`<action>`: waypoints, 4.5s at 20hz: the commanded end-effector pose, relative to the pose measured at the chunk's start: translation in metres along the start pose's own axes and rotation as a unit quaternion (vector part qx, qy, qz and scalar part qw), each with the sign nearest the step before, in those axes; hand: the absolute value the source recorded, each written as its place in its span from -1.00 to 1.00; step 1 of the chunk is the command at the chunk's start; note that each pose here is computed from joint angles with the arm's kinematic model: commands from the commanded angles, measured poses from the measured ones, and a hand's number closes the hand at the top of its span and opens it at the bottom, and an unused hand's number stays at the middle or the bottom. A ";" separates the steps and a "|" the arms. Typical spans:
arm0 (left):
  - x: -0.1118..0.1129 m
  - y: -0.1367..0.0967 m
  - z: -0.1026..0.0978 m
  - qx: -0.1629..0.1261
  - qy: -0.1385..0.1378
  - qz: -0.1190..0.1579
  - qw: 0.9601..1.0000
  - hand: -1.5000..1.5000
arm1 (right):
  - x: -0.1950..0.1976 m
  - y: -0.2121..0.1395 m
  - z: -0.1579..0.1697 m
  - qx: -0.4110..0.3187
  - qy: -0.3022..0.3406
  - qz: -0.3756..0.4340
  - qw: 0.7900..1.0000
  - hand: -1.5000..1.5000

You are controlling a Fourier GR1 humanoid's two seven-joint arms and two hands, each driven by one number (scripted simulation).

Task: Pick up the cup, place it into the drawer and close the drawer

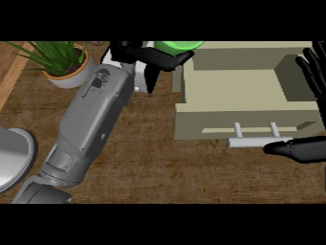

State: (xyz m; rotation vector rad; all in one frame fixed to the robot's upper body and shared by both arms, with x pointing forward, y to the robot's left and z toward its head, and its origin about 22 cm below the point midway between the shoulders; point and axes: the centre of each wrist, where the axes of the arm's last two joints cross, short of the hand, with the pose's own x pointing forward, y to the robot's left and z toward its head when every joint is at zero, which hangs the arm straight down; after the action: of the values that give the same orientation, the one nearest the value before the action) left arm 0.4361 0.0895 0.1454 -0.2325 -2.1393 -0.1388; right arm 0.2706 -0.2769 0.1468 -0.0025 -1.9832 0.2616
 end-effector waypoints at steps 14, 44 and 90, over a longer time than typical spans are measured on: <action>-0.015 -0.049 -0.016 -0.029 0.179 -0.121 0.976 1.00 | 0.002 0.016 -0.026 0.039 -0.033 -0.017 0.999 -1.00; -0.024 -0.046 -0.002 0.049 0.106 0.035 0.993 -1.00 | 0.004 0.063 -0.022 0.402 0.072 0.088 0.909 -1.00; -0.049 0.056 0.073 0.018 0.097 0.126 0.987 -1.00 | -0.102 -0.044 -0.134 0.144 0.142 0.245 0.948 1.00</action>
State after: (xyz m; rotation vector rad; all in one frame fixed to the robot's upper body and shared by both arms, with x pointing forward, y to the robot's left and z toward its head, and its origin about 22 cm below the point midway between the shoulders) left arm 0.4167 0.1548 0.0634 -0.4220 -1.8937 0.0322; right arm 0.4066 -0.2824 0.0294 -0.0660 -1.5047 0.9138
